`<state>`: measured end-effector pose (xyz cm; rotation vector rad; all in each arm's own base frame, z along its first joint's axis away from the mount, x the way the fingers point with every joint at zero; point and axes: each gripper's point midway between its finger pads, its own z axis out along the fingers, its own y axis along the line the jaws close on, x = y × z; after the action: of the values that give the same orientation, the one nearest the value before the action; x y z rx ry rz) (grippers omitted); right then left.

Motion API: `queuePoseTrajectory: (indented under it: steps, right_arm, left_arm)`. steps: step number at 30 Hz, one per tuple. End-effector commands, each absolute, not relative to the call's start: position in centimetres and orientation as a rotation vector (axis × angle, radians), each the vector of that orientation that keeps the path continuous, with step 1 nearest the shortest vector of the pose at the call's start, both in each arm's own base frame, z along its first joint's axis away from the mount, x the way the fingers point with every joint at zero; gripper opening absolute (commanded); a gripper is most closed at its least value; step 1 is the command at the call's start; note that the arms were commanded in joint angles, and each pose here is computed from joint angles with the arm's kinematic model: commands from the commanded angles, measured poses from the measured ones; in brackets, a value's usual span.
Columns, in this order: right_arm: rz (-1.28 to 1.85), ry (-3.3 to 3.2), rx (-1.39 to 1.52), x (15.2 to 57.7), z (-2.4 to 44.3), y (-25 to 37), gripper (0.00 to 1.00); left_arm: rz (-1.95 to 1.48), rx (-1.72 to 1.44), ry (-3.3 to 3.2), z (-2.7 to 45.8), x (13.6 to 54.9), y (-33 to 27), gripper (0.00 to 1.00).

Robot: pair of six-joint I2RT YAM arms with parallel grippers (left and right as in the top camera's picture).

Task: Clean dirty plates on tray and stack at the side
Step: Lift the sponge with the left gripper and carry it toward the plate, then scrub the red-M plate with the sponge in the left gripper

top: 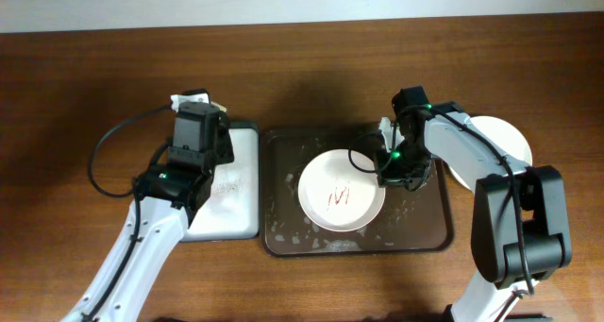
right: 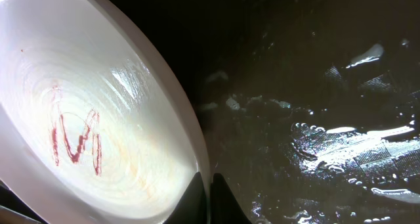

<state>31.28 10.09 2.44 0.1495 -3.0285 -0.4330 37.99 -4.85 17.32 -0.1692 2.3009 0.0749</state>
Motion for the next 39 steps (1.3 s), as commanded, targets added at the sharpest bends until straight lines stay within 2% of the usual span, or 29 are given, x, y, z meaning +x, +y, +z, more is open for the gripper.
queuePoseTrajectory:
  steps: [1,16,29,33,37,39]
  right_arm:
    - [-0.446,-3.008,0.147,30.8,2.1,10.5,0.04]
    - [-0.499,-2.990,0.191,30.4,2.3,12.1,0.04]
    - [-0.480,-3.000,0.177,30.0,1.5,13.9,0.04]
    - [-0.479,-2.998,0.176,29.8,1.1,13.8,0.04]
    - [-0.483,-3.006,0.179,30.0,1.1,13.9,0.04]
    - [-0.486,-3.011,0.181,30.1,1.1,13.9,0.04]
  left_arm:
    - [0.125,-0.095,2.213,20.4,38.5,-4.3,0.00]
    - [0.140,-0.088,2.238,20.0,38.0,-4.2,0.00]
    - [0.072,-0.021,2.431,16.2,35.5,-5.3,0.00]
    - [-0.104,-0.009,2.513,14.7,34.5,-7.6,0.00]
    - [-0.405,-0.039,2.631,12.1,33.6,-11.6,0.00]
    - [-0.505,0.041,2.651,11.3,33.4,-14.4,0.00]
